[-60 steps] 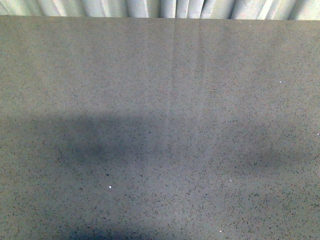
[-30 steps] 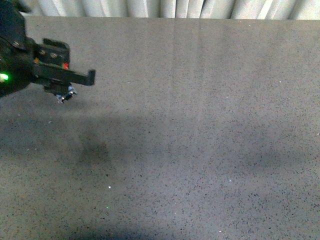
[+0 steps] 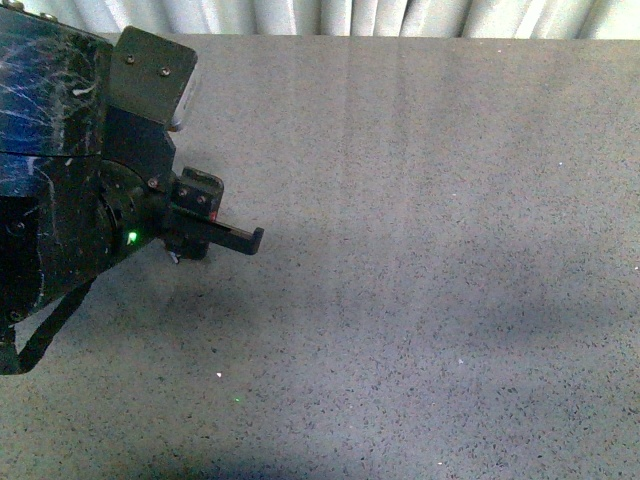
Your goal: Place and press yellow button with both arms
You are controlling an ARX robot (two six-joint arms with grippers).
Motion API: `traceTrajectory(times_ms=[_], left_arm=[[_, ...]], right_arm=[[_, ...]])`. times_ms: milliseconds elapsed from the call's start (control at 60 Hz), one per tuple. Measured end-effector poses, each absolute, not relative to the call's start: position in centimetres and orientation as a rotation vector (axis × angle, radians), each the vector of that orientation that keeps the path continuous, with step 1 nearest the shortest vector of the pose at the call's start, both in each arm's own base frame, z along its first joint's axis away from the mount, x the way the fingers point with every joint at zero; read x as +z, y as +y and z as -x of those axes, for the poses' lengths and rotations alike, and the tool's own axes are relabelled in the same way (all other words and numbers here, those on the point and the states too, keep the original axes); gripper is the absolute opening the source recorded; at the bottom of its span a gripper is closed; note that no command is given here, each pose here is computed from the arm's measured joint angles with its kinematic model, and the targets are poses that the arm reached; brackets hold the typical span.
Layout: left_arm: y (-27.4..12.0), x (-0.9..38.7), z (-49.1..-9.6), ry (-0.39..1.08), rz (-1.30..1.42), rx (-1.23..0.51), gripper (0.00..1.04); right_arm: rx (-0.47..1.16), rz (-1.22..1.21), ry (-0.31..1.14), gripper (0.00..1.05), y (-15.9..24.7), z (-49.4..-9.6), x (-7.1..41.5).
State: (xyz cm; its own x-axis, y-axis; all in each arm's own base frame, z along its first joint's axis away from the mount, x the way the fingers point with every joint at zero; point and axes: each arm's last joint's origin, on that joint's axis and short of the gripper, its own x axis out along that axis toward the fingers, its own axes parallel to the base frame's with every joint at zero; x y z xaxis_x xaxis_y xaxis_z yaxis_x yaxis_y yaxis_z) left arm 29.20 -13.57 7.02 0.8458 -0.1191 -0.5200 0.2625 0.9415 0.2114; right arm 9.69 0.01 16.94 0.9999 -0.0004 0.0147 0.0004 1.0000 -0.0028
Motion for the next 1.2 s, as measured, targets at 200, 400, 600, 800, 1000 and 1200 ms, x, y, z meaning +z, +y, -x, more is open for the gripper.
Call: traceTrajectory(times_ms=[200, 400, 600, 800, 1000, 1200], left_arm=[[-14.0, 6.7, -29.2, 0.532, -0.264, -0.215, 0.49], [-14.1, 7.2, -29.0, 0.535, -0.246, -0.226, 0.8], [-13.3, 11.2, -28.7, 0.479, -0.193, -0.268, 0.95], [-10.1, 16.3, -28.7, 0.397, -0.078, -0.264, 0.96], [-8.7, 16.2, -28.0, 0.191, -0.043, -0.073, 0.82], [-5.5, 16.3, -24.1, 0.007, 0.009, -0.015, 0.48]], right_arm=[[0.0, 0.003, -0.015, 0.96, 0.0, -9.7, 16.9], [0.0, 0.003, -0.015, 0.96, 0.0, -9.7, 16.9], [0.0, 0.003, -0.015, 0.96, 0.0, -9.7, 16.9], [-0.001, 0.003, -0.015, 0.96, 0.0, -9.7, 16.9], [0.003, 0.003, -0.015, 0.96, 0.0, -9.7, 16.9], [-0.019, -0.021, 0.075, 0.96, 0.0, -9.7, 16.9]])
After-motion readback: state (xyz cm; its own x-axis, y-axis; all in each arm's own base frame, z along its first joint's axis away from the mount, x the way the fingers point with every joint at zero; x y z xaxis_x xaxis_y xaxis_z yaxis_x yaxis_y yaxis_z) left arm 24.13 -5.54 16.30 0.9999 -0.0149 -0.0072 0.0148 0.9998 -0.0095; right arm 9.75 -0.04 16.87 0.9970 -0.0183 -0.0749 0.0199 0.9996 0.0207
